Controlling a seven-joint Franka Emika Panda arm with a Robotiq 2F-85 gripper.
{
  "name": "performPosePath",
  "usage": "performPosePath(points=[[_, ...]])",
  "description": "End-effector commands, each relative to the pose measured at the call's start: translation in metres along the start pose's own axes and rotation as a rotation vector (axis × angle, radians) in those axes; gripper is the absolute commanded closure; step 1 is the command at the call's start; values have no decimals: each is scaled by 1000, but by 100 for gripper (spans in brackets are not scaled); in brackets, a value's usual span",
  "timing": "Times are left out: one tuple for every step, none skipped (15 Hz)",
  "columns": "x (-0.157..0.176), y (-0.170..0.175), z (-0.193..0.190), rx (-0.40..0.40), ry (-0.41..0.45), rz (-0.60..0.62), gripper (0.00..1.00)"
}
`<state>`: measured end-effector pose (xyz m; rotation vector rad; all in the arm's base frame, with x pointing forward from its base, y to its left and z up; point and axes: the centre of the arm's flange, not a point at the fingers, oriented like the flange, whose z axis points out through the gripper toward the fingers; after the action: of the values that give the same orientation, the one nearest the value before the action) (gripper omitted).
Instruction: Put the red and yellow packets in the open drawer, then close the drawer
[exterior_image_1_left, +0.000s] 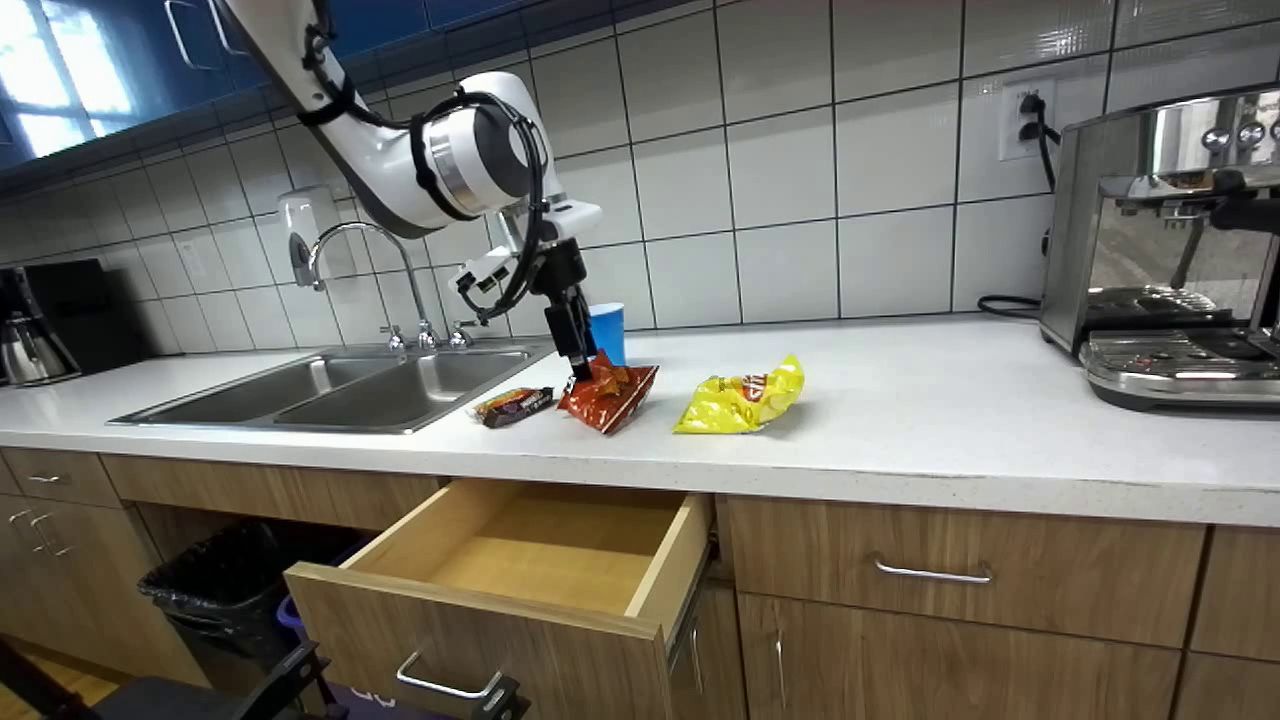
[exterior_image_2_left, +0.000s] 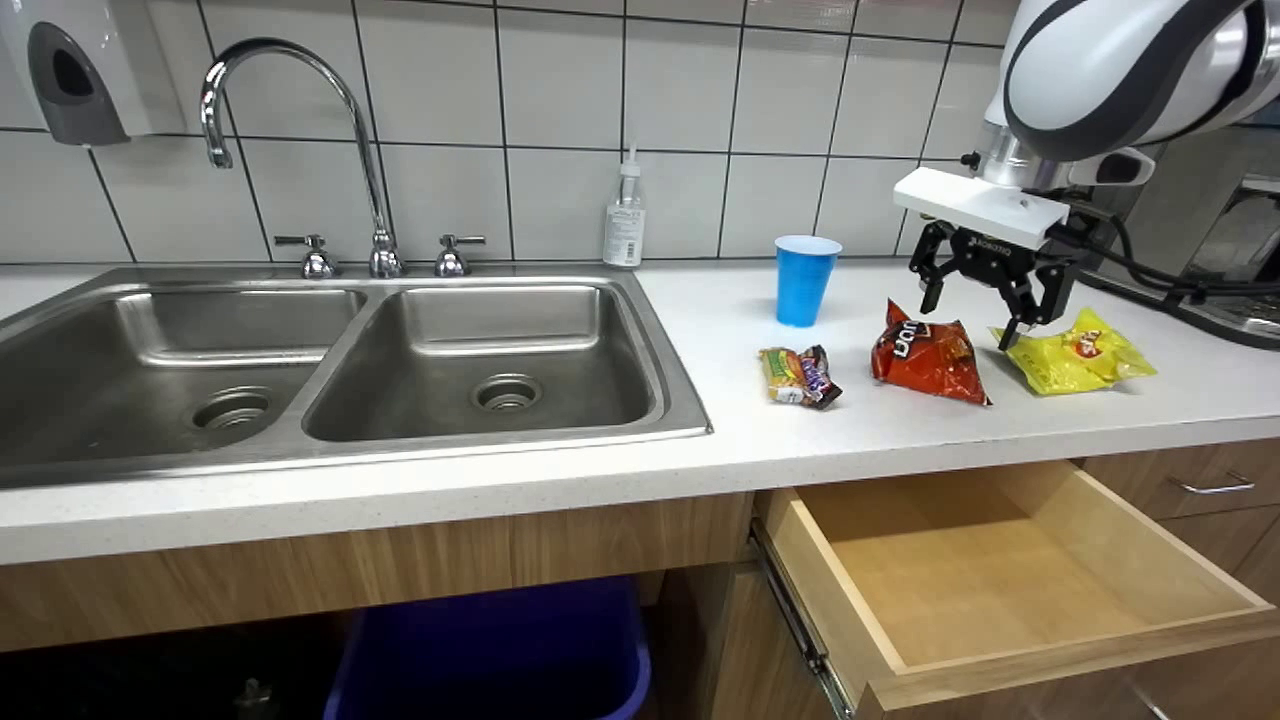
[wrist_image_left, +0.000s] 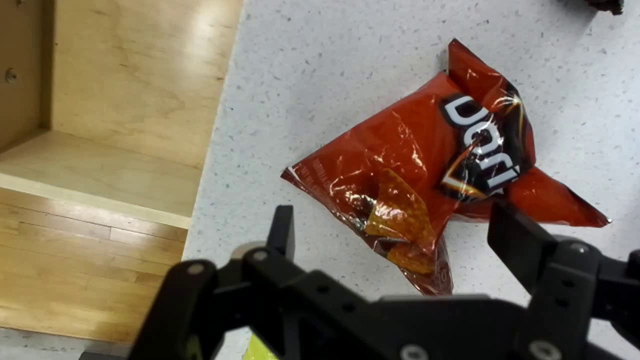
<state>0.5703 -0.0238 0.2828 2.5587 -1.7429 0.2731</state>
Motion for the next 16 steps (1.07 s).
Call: performPosePath(points=[[5, -18, 5, -15, 12, 33, 0], [6, -20, 6, -16, 14, 35, 0], [6, -22, 7, -16, 16, 35, 0], [7, -24, 8, -17, 17, 37, 0], [7, -25, 9, -19, 18, 38, 0], [7, -26, 10, -19, 19, 38, 0], [8, -27, 10, -19, 19, 39, 0], [8, -28, 11, -19, 20, 39, 0], [8, -28, 11, -19, 20, 39, 0], [9, -28, 12, -18, 21, 40, 25], [9, -28, 12, -18, 22, 40, 26], [10, -28, 12, -18, 23, 40, 34], [11, -28, 12, -19, 23, 39, 42], [11, -28, 13, -20, 24, 38, 51], [11, -28, 13, -22, 24, 39, 58], [12, -27, 14, -22, 24, 39, 67]])
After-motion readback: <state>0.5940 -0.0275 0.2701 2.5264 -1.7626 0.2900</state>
